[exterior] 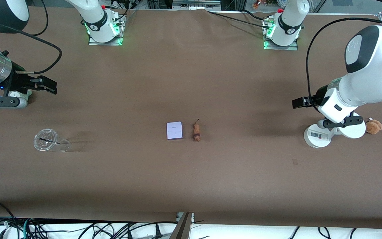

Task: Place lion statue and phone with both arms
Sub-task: 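Move the left gripper from rest toward the brown lion statue, then lower the left gripper over the lion while the right gripper reaches out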

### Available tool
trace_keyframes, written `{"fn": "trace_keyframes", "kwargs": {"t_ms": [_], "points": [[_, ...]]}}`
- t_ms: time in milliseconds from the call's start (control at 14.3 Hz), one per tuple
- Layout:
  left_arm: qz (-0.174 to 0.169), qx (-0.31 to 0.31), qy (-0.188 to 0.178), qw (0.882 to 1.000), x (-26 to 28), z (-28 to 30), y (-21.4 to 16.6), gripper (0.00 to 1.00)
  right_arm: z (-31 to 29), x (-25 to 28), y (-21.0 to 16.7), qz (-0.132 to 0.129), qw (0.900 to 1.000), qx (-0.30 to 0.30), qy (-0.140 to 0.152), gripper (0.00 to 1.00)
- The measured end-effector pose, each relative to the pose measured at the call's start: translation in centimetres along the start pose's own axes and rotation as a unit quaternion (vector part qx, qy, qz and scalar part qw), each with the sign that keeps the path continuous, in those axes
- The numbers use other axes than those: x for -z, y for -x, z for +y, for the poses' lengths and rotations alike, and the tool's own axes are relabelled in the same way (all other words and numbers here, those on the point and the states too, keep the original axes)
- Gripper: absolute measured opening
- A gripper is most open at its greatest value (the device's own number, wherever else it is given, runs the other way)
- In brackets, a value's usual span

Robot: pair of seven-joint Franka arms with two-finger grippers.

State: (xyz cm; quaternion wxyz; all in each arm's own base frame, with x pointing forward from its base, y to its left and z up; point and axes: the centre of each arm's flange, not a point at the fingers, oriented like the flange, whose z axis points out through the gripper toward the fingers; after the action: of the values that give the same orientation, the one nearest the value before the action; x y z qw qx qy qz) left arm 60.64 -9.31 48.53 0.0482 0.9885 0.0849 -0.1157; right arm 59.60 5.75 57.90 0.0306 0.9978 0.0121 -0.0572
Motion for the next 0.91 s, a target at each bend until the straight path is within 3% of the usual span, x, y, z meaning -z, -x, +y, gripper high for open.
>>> {"fn": "trace_keyframes", "kwargs": {"t_ms": [209, 349, 558, 907], "points": [[-0.008, 0.002, 0.033, 0.999, -0.7, 2.2, 0.1, 1.0, -0.4, -0.1, -0.1, -0.001, 1.0, 0.004, 0.0, 1.0], [0.012, 0.004, 0.05, 0.999, -3.1, 5.9, -0.9, 1.0, -0.6, -0.5, -0.4, 0.0, 1.0, 0.005, 0.001, 1.0], [0.038, 0.019, 0.062, 0.997, -9.8, 13.8, -2.0, 1.0, -0.9, -1.6, -1.1, -0.006, 1.0, 0.005, 0.003, 1.0], [0.062, 0.053, 0.079, 0.994, -21.1, 25.5, 0.5, 1.0, -1.2, -2.9, -1.9, -0.011, 1.0, 0.005, 0.001, 1.0]]}}
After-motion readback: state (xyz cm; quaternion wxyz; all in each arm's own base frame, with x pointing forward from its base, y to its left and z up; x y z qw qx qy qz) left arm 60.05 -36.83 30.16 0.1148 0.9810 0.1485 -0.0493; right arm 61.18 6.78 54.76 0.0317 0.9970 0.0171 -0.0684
